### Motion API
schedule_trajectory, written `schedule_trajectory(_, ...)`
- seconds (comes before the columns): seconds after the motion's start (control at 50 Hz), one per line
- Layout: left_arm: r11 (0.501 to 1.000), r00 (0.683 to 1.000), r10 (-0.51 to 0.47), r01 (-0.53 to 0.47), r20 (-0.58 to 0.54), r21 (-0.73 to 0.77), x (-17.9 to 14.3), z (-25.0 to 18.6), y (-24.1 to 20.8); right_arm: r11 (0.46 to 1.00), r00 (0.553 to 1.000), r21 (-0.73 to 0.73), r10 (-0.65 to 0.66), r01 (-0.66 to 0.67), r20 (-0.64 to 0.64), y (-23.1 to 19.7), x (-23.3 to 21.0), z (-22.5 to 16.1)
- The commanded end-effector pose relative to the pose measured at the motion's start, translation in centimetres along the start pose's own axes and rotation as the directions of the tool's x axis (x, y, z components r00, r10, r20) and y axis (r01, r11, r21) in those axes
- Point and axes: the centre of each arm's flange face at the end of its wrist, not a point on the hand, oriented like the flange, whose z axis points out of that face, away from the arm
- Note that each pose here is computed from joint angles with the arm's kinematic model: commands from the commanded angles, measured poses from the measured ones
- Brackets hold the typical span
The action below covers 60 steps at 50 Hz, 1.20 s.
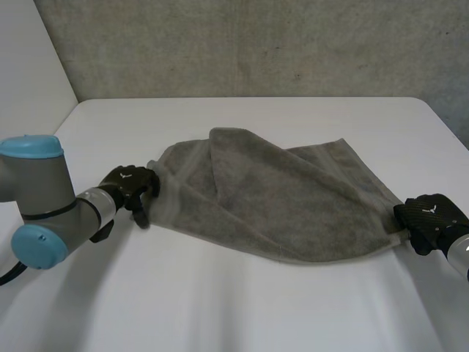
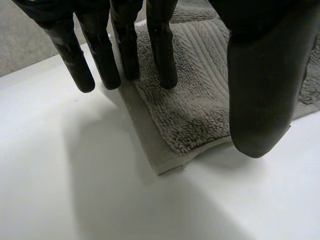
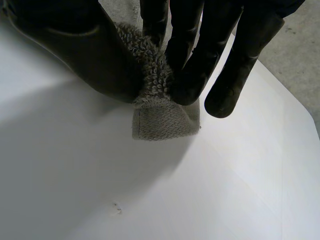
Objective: Fold the towel.
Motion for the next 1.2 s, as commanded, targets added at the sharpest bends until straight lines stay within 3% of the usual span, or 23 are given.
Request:
schedule_trajectory(0.02, 1.0, 1.0, 0.004, -0.004, 0.004, 0.005, -0.2, 0.9, 0.0, 1.0, 1.0, 0.0, 0.0, 0.0, 0.0, 0.0, 0.0, 0.0)
schedule_trajectory(1.2, 1.0, 1.0, 0.013, -0.013, -0.006, 0.009, 0.1, 1.0, 0.6, 1.0, 1.0, -0.004, 0.0, 0.0, 0.017, 0.1, -0.6, -0.2)
